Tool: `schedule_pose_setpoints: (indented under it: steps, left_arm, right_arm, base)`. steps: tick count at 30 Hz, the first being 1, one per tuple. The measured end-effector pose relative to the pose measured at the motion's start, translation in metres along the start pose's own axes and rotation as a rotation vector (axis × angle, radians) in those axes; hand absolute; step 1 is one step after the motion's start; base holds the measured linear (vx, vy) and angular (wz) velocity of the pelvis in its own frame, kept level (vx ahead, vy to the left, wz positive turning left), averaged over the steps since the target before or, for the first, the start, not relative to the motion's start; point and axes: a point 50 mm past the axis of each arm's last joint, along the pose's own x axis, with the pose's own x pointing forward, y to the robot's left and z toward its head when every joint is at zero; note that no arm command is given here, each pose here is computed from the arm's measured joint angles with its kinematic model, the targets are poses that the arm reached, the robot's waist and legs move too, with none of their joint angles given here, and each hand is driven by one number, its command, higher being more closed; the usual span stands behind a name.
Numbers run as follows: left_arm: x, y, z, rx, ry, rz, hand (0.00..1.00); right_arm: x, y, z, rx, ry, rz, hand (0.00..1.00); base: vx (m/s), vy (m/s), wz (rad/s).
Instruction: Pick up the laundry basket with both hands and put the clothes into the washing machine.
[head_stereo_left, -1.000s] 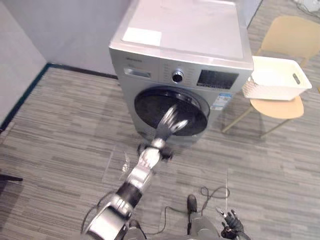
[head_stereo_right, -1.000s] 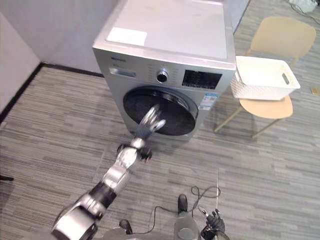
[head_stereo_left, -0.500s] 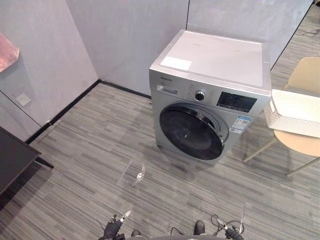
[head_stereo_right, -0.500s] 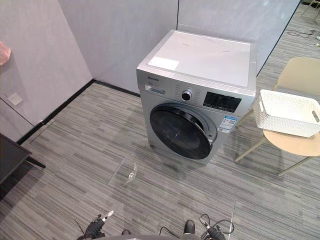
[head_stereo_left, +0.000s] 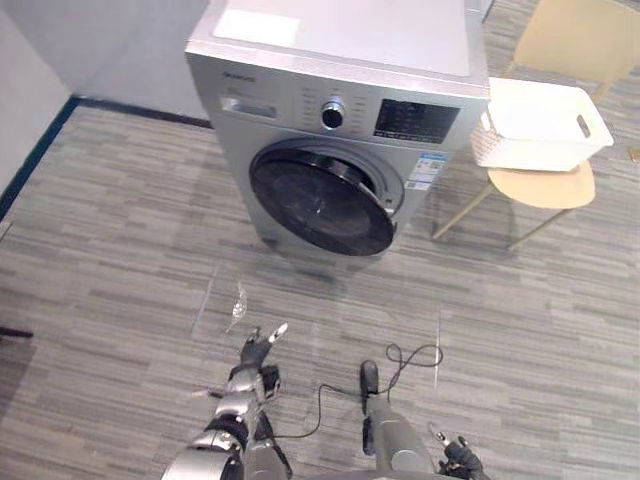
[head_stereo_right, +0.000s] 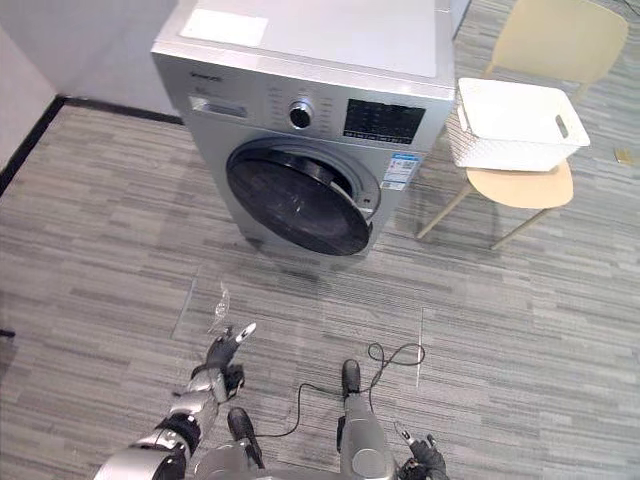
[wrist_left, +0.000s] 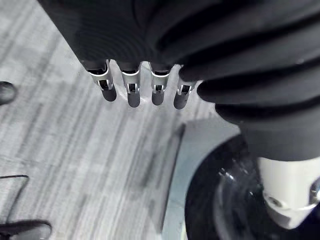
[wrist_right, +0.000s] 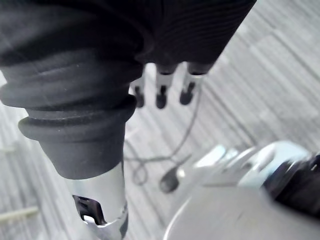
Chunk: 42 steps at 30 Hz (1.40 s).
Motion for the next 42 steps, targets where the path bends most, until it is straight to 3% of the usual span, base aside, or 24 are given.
schedule_pose_setpoints:
  steps: [2,6,10,14,19,24,28,33,37,42]
  left_arm:
    - [-0.001,-0.017,0.009,-0.004,-0.039,-0.050,0.00]
    - [-0.011,-0.017,-0.004,-0.056,-0.053,-0.083,0.00]
    - [-0.037,0.029,-0.067,-0.263,0.092,0.081,0.00]
    - [-0.056,0.060,-0.111,-0.355,0.261,0.229,0.00]
    - [-0.073,0.072,-0.140,-0.355,0.387,0.287,0.00]
    - [-0.074,0.086,-0.140,-0.331,0.401,0.315,0.00]
    - [-0.069,0.074,-0.136,-0.282,0.395,0.255,0.00]
    - [-0.047,0.045,-0.108,-0.065,0.323,0.081,0.00]
    - [-0.032,0.027,-0.082,-0.020,0.247,0.018,0.00]
    - [-0.033,-0.036,-0.071,0.067,0.200,-0.193,0.00]
  right_arm:
    - [-0.001,-0.014,-0.004,0.046,0.018,-0.057,0.00]
    - [-0.006,-0.030,-0.017,0.109,0.053,-0.121,0.00]
    - [-0.004,-0.036,-0.007,0.089,0.031,-0.130,0.00]
    - [0.009,-0.008,0.032,0.108,-0.070,-0.062,0.00]
    - [0.014,0.002,0.054,0.160,-0.125,-0.050,0.00]
    - [0.010,0.002,0.020,0.174,-0.019,-0.069,0.00]
    - [0.004,-0.007,-0.001,0.179,0.037,-0.073,0.00]
    - [-0.001,-0.015,-0.015,0.130,0.081,-0.066,0.00]
    - [-0.003,-0.011,-0.022,0.124,0.101,-0.057,0.00]
    - [-0.005,-0.021,-0.018,0.135,0.072,-0.090,0.00]
  base:
    - [0.21,0.038,0.11]
    - [0.26,0.001,0.55]
    - [0.23,-0.116,0.09]
    - [0.27,-0.020,0.10]
    - [0.26,0.153,-0.16]
    - [0.38,0.217,-0.01]
    - [0.27,0.190,0.03]
    - [0.12,-0.047,-0.01]
    - [0.01,-0.292,-0.17]
    - [0.09,-0.281,0.33]
